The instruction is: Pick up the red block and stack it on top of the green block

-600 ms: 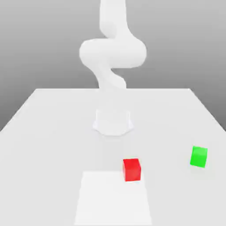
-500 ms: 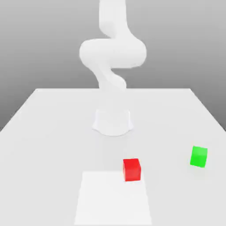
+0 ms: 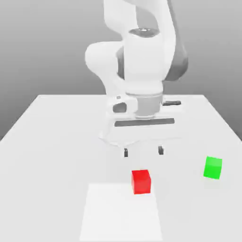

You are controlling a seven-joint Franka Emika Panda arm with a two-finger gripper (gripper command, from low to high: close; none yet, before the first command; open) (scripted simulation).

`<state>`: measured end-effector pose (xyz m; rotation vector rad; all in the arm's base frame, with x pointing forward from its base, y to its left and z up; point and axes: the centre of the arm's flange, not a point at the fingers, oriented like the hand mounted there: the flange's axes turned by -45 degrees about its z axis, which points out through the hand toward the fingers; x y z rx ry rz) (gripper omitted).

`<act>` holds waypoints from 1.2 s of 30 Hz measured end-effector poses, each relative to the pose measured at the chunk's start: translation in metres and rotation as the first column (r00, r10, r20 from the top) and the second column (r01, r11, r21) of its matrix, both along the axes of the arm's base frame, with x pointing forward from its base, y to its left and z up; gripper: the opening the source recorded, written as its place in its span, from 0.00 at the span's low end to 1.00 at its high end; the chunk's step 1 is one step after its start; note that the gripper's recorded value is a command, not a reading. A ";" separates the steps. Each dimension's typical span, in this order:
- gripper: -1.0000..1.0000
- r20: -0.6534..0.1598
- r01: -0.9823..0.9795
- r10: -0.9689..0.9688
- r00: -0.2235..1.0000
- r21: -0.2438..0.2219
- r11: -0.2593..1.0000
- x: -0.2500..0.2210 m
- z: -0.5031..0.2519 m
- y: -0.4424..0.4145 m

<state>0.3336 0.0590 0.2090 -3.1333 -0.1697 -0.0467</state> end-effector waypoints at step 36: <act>0.00 -0.029 -0.679 0.679 0.734 -0.007 0.734 -0.097 0.001 0.249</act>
